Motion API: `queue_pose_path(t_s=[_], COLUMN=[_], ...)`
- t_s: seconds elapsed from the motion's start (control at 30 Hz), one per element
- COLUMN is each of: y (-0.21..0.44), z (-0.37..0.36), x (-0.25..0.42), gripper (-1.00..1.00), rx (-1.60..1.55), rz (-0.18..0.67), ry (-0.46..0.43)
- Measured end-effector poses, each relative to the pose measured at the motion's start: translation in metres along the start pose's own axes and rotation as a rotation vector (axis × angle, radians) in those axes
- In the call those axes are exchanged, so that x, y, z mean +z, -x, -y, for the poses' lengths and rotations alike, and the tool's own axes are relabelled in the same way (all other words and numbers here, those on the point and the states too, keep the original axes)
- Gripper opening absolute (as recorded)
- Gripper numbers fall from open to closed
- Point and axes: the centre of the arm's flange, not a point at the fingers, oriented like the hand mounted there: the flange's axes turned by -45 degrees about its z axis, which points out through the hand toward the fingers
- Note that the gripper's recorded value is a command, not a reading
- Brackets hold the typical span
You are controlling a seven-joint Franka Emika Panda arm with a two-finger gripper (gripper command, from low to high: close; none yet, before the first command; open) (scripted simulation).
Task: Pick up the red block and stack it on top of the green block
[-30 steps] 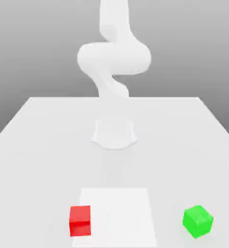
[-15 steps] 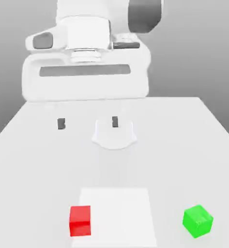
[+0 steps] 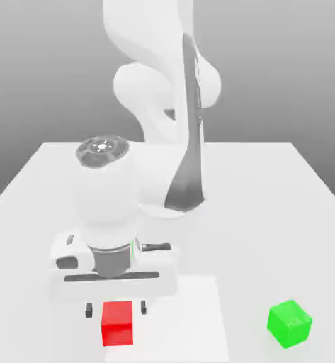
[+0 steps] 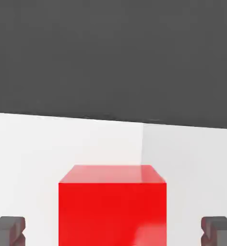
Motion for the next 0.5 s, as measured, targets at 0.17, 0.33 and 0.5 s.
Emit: queue_pose_path(t_s=[0.17,0.33,0.5], y=[0.001,0.000,-0.019], z=[0.000,0.000,0.069], x=[0.005,-0.039,-0.067], gripper=[-1.00,-1.00,-1.00], rx=[0.001,0.000,-0.031], rz=[0.001,0.000,0.002], ry=[0.000,0.000,-0.006])
